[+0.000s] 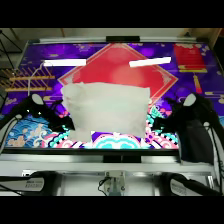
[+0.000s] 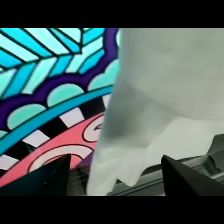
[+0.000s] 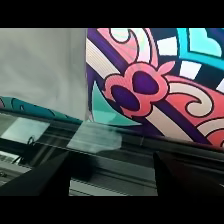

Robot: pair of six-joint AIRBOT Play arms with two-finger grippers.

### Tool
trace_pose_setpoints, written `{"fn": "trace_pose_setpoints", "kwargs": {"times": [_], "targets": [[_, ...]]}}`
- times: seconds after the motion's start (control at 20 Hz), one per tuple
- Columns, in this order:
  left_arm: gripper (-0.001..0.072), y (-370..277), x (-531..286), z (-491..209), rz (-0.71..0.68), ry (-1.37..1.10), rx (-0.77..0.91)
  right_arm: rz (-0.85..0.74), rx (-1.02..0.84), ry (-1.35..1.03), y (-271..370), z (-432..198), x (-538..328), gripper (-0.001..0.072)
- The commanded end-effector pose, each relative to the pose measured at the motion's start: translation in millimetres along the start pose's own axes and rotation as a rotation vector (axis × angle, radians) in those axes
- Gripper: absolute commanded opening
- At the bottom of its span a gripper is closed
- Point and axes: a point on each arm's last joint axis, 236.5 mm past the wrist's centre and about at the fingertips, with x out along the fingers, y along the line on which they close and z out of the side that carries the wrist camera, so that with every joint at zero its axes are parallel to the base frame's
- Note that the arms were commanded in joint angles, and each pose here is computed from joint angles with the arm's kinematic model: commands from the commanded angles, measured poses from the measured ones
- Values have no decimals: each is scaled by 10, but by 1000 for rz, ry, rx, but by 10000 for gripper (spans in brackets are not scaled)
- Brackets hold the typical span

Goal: Fold the shirts.

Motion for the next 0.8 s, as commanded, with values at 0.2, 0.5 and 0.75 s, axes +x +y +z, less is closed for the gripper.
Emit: {"fn": "trace_pose_setpoints", "kwargs": {"times": [0.2, 0.5, 0.75], "targets": [[45, -89, 230, 69, -12, -59, -1, 136, 107, -77, 161, 159, 388, 625], [37, -95, 154, 84, 0, -85, 14, 190, 88, -35, 418, 197, 649, 623], [36, -40, -32, 76, 55, -132, 45, 209, 89, -34, 597, 219, 742, 105]]}}
